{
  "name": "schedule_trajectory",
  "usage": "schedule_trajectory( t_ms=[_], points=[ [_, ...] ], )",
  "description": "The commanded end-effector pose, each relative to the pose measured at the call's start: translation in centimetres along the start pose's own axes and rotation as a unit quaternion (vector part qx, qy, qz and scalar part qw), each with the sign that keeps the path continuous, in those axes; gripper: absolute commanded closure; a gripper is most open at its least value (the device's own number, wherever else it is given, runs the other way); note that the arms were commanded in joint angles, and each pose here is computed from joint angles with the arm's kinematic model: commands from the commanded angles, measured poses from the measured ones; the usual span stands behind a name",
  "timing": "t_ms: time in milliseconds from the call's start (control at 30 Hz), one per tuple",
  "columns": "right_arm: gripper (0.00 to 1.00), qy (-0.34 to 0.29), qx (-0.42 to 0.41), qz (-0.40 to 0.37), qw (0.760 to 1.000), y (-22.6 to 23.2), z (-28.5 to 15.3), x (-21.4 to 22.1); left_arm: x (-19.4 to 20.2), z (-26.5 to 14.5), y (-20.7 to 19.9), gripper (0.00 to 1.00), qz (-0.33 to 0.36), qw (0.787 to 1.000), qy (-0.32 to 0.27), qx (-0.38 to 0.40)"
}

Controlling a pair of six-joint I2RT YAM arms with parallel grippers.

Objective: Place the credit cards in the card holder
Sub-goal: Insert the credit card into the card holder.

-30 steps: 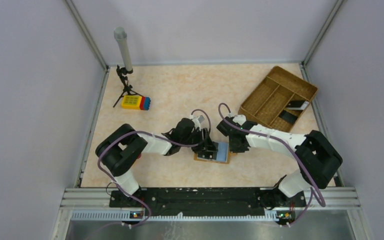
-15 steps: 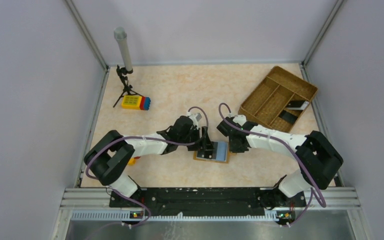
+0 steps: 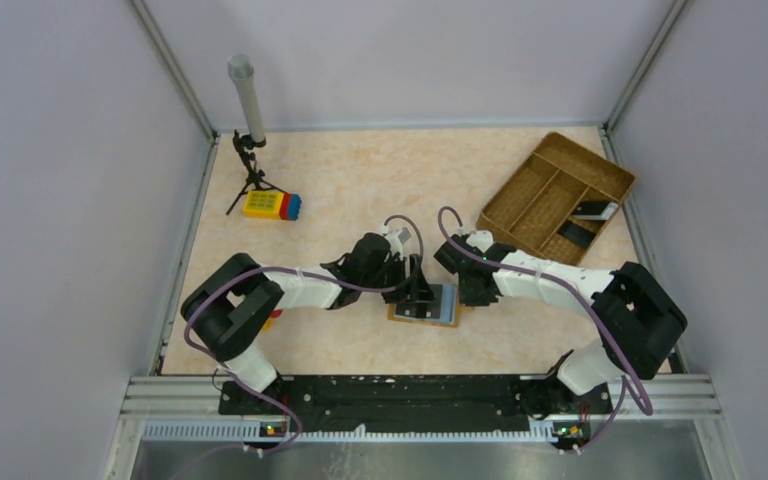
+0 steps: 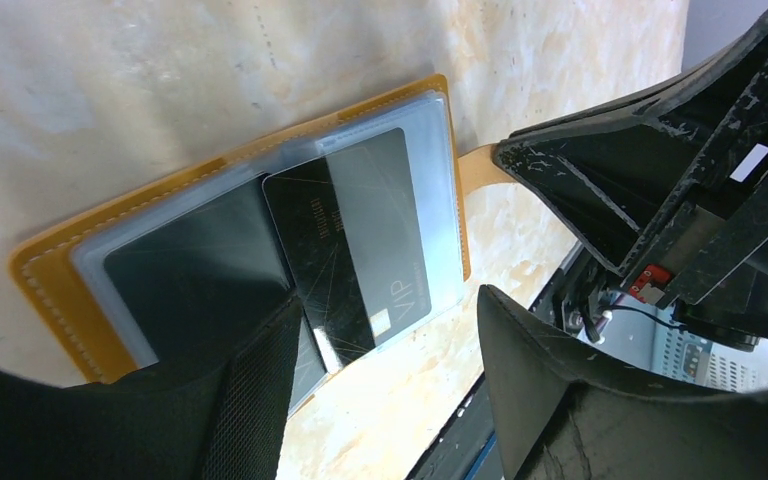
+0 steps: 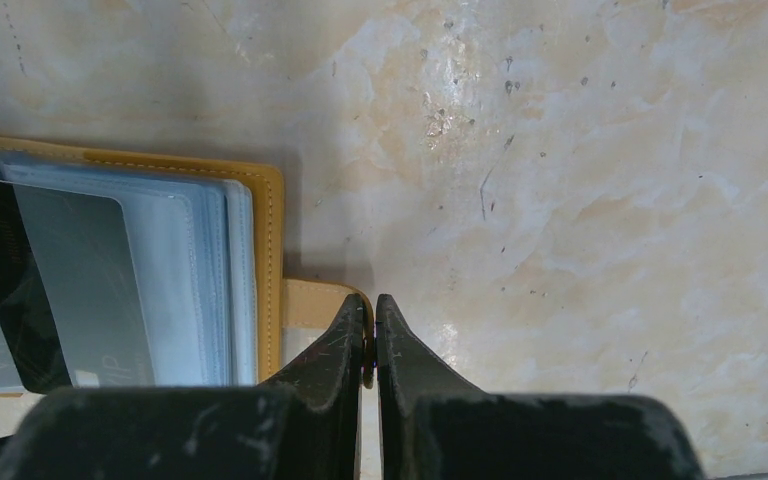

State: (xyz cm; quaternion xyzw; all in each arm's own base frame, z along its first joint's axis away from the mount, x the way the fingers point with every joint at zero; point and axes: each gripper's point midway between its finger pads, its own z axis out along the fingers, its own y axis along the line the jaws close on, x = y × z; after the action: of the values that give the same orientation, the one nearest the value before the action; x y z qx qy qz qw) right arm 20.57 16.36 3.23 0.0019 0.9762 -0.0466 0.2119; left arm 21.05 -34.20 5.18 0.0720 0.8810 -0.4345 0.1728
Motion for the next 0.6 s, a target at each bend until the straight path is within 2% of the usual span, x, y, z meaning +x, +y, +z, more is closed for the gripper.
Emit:
schedule_trajectory(
  t_ms=[0,300,567],
  points=[
    [1.0,-0.012,0.001,0.004,1.0,-0.3,-0.6,-0.1,1.0,0.9,-0.3,0.33,0.001,1.0,0.014,0.006],
    [1.0,-0.01,0.003,0.008,1.0,-0.4,-0.2,0.3,0.1,1.6,-2.5,0.33,0.021,1.0,-0.004,0.019],
    [1.0,-0.006,0.003,0.009,1.0,-0.5,0.2,0.7,0.0,2.5,-3.8,0.32,0.046,0.999,-0.003,-0.009]
  ],
)
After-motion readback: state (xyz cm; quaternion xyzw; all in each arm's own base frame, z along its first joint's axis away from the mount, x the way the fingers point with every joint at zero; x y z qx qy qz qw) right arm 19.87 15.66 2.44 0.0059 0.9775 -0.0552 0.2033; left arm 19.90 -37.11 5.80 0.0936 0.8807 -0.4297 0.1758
